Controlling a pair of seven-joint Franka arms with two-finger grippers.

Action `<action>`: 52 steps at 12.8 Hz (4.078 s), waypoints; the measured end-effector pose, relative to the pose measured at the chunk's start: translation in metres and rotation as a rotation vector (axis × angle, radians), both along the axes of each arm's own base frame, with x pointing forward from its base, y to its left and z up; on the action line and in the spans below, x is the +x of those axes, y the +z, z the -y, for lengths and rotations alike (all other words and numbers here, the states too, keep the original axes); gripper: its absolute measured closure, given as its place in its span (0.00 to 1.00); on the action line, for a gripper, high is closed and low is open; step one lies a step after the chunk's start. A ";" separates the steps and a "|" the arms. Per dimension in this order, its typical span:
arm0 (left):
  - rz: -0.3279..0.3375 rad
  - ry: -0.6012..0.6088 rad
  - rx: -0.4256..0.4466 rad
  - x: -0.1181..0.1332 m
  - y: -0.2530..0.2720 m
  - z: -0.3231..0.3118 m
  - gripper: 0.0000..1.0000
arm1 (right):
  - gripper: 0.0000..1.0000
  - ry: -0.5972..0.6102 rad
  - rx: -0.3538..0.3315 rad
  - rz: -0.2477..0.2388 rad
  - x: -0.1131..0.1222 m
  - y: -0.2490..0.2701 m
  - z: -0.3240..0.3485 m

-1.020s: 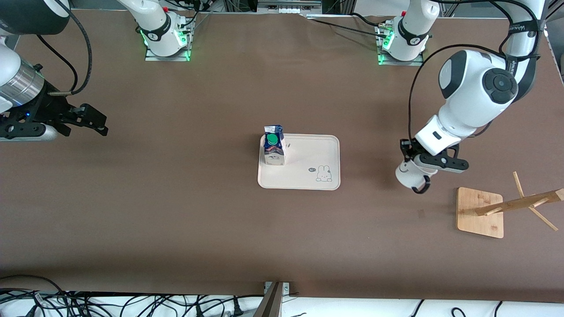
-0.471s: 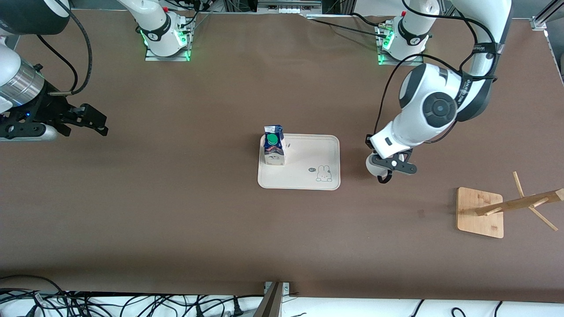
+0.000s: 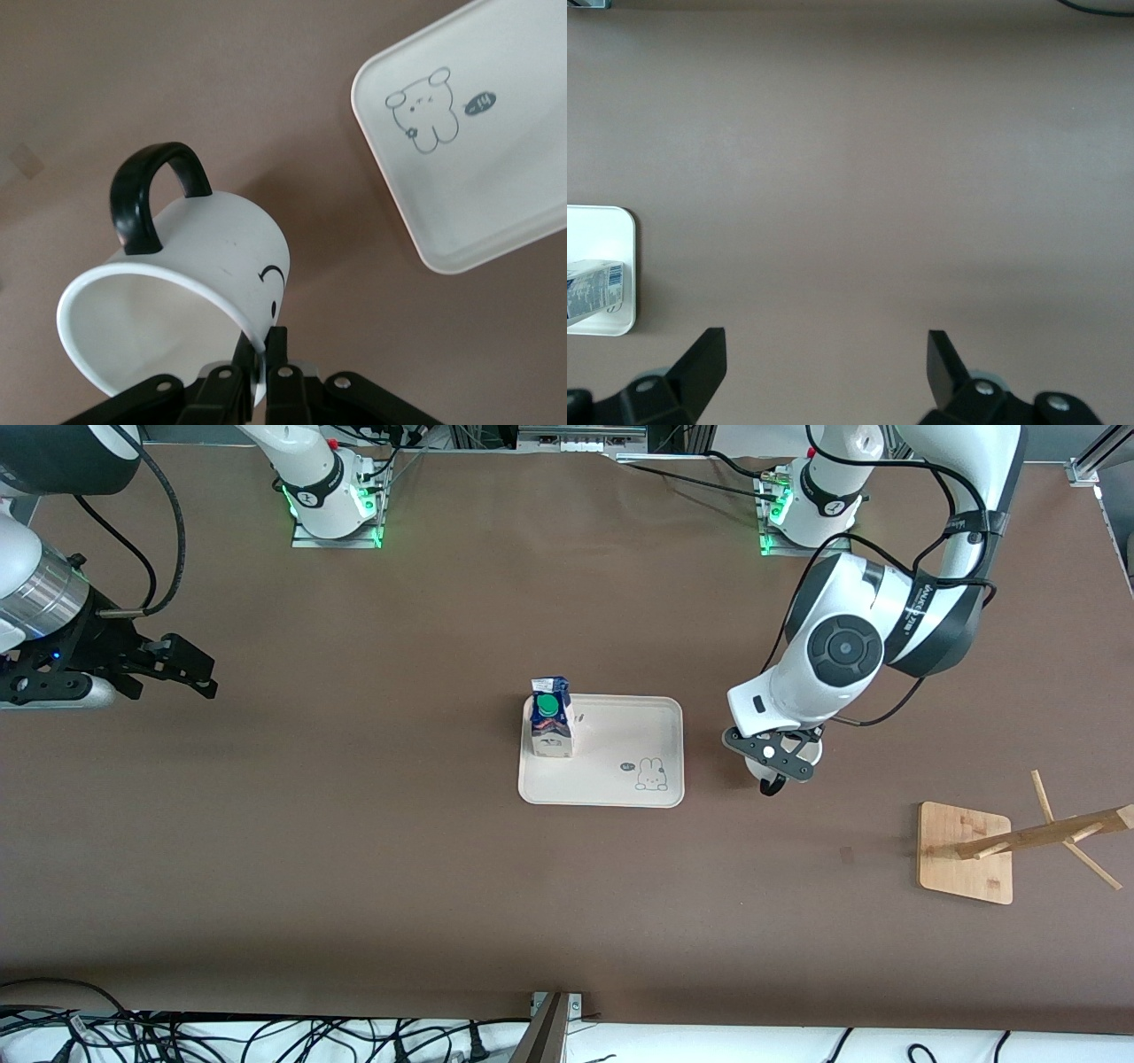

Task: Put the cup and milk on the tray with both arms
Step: 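Lift the white mug off the stand with the left gripper, then carry the mug over the tray beside the milk carton, then lower the mug onto the tray and open the left gripper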

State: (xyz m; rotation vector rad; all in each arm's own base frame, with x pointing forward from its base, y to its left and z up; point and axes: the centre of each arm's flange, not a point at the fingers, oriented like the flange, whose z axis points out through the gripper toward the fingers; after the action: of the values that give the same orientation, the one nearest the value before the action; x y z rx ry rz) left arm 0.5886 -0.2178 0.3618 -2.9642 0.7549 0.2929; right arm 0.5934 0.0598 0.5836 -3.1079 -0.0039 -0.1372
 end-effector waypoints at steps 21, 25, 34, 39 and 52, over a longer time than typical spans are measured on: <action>-0.240 0.476 -0.104 -0.008 -0.038 0.114 0.92 | 0.00 -0.002 0.000 -0.001 0.000 0.000 0.001; -0.223 0.397 -0.153 -0.004 -0.063 0.145 0.92 | 0.00 -0.002 0.000 -0.001 0.000 0.000 0.001; -0.211 0.299 -0.150 0.014 -0.097 0.124 0.92 | 0.00 -0.002 0.000 -0.001 0.000 0.000 0.001; -0.207 0.308 -0.152 0.014 -0.099 0.128 0.92 | 0.00 -0.002 0.000 -0.001 0.000 0.000 0.001; -0.163 0.326 -0.193 0.007 -0.116 0.160 0.84 | 0.00 -0.002 0.000 -0.001 0.000 0.000 0.001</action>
State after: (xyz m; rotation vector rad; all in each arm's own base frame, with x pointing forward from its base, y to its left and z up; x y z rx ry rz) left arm 0.5955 -0.3783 0.2460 -3.2740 0.3213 0.5130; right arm 0.5935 0.0587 0.5834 -3.1082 -0.0010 -0.1357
